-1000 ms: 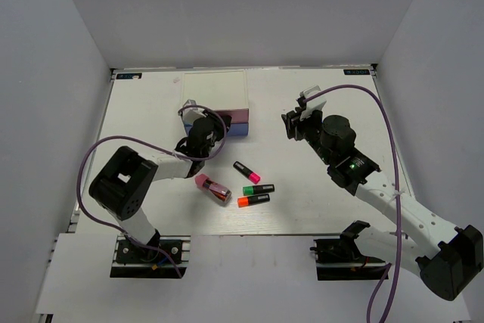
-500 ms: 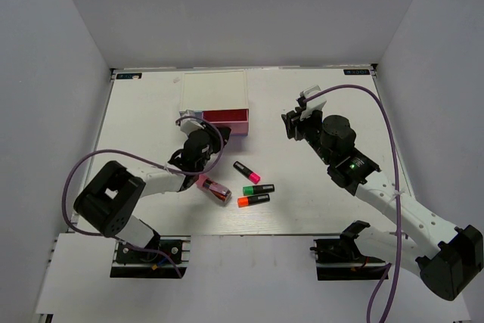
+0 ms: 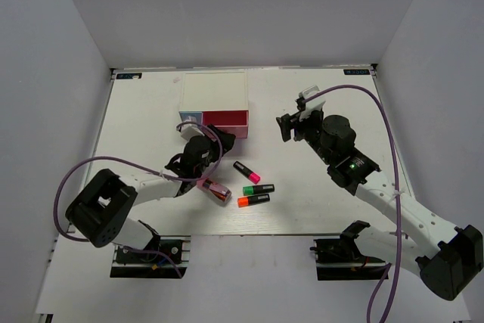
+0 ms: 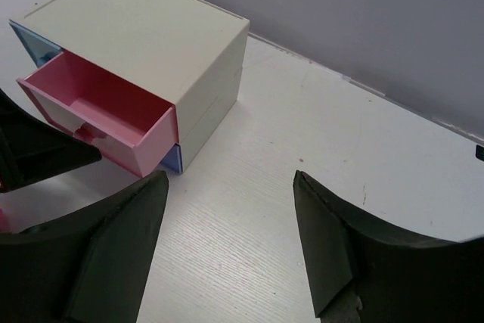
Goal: Sort the stationery into containers
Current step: Open the drawer
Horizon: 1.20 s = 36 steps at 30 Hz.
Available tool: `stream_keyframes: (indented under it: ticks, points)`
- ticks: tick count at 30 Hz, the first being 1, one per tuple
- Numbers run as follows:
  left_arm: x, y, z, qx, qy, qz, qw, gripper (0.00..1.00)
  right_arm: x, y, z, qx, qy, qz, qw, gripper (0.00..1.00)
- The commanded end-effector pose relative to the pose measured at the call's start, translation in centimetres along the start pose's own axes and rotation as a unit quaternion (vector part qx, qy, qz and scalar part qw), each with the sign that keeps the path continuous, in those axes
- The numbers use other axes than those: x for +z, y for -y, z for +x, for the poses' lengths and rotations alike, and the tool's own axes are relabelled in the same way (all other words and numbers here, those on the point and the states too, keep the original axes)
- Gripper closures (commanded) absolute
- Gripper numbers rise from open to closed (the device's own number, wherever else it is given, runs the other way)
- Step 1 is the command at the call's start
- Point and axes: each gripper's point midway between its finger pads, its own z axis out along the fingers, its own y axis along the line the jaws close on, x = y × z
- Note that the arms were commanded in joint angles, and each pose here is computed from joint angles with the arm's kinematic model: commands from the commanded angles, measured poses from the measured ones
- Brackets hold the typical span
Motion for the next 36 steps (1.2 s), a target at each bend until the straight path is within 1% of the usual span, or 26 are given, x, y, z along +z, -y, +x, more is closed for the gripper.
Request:
stream_keyframes:
  ticks: [1,4,7,9,10,11,12,13,14,15,16,17,18,19,20,22,23,24,25,26,27,28,30,31,35,36]
  points:
    - [-1.0,1.6,-1.2,0.013,0.005,0.011,1.0,0.13,0.0,-0.5,-0.5,-0.003,0.013,-0.017,1.0,0.25]
    - [-2.1,2.6,-2.3,0.023,0.012,0.024,0.999,0.13,0.0,-1.8,-0.1,-0.018,0.005,-0.057,0.998,0.19]
    - [-4.1,4.0,-3.6,0.022,0.015,0.043,0.999,0.15,-0.3,-4.3,1.0,-0.034,-0.016,-0.134,0.99,0.18]
    - [-5.6,4.5,-3.5,0.022,-0.001,0.059,0.998,0.24,-1.1,-6.7,1.7,-0.045,-0.028,-0.205,0.977,0.21]
    - [-6.5,4.1,-3.3,0.026,-0.014,0.05,0.998,0.29,-1.3,-7.6,2.0,-0.047,-0.032,-0.234,0.97,0.22]
    - [-8.4,5.3,-4.6,0.026,-0.004,0.074,0.997,0.4,-1.5,-8.2,2.2,-0.063,-0.032,-0.254,0.965,0.27]
    - [-9.4,5.6,-5.4,0.046,0.002,0.081,0.996,0.46,-2.4,-9.6,3.4,-0.057,-0.057,-0.296,0.952,0.31]
    - [-10.5,5.4,-5.8,0.068,-0.001,0.074,0.995,0.51,-2.1,-10.2,4.1,-0.059,-0.072,-0.312,0.946,0.42]
    - [-11.7,5.9,-6.7,0.089,0.007,0.082,0.993,0.56,-2.2,-10.6,4.8,-0.065,-0.085,-0.327,0.939,0.46]
    - [-14.1,8.0,-10.0,0.134,0.048,0.112,0.983,0.57,-3.4,-11.6,6.7,-0.062,-0.126,-0.361,0.922,0.5]
    - [-15.2,7.7,-10.7,0.175,0.051,0.102,0.978,0.57,-2.6,-13.1,7.3,-0.068,-0.148,-0.383,0.909,0.54]
    - [-16.4,8.3,-11.8,0.207,0.064,0.109,0.97,0.56,-2.6,-13.8,7.9,-0.07,-0.162,-0.396,0.901,0.54]
    - [-18.4,9.5,-14.1,0.246,0.098,0.121,0.957,0.53,-2.7,-14.8,9.8,-0.08,-0.195,-0.409,0.888,0.54]
    - [-19.0,8.7,-14.3,0.265,0.096,0.105,0.954,0.48,-2.1,-16.2,9.9,-0.089,-0.199,-0.421,0.881,0.53]
    - [-19.6,8.4,-15.2,0.274,0.111,0.093,0.951,0.35,-2.0,-17.0,10.3,-0.098,-0.205,-0.424,0.876,0.53]
    - [-20.7,7.4,-15.8,0.285,0.131,0.087,0.945,0.25,-0.9,-18.8,11.5,-0.11,-0.227,-0.433,0.866,0.49]
    - [-20.8,6.9,-15.9,0.282,0.14,0.084,0.946,0.23,-0.4,-19.9,11.8,-0.116,-0.234,-0.438,0.86,0.45]
    - [-20.0,5.4,-14.7,0.285,0.133,0.078,0.946,0.14,0.0,-20.3,11.9,-0.107,-0.243,-0.435,0.86,0.44]
    - [-20.3,5.3,-14.8,0.293,0.14,0.087,0.942,0.12,0.9,-20.9,12.7,-0.109,-0.259,-0.428,0.859,0.42]
    - [-20.5,5.1,-14.4,0.297,0.13,0.091,0.942,0.12,1.0,-22.2,12.0,-0.104,-0.255,-0.432,0.859,0.33]
    - [-21.5,5.6,-15.0,0.293,0.139,0.098,0.941,0.11,1.3,-22.6,11.9,-0.099,-0.255,-0.431,0.86,0.29]
    - [-21.6,5.3,-15.2,0.296,0.142,0.091,0.94,0.11,1.8,-23.2,10.9,-0.091,-0.249,-0.423,0.866,0.29]
    - [-22.0,5.1,-15.3,0.3,0.149,0.094,0.938,0.11,1.9,-24.6,11.9,-0.083,-0.266,-0.423,0.862,0.26]
    - [-21.9,4.9,-15.1,0.302,0.145,0.091,0.938,0.11,2.3,-25.1,11.9,-0.076,-0.271,-0.412,0.867,0.26]
    - [-22.7,5.0,-15.1,0.298,0.15,0.107,0.936,0.11,3.5,-26.6,14.3,-0.086,-0.301,-0.374,0.873,0.26]
    - [-22.7,5.0,-15.1,0.298,0.15,0.107,0.936,0.11,3.9,-26.9,15.0,-0.09,-0.309,-0.371,0.871,0.24]
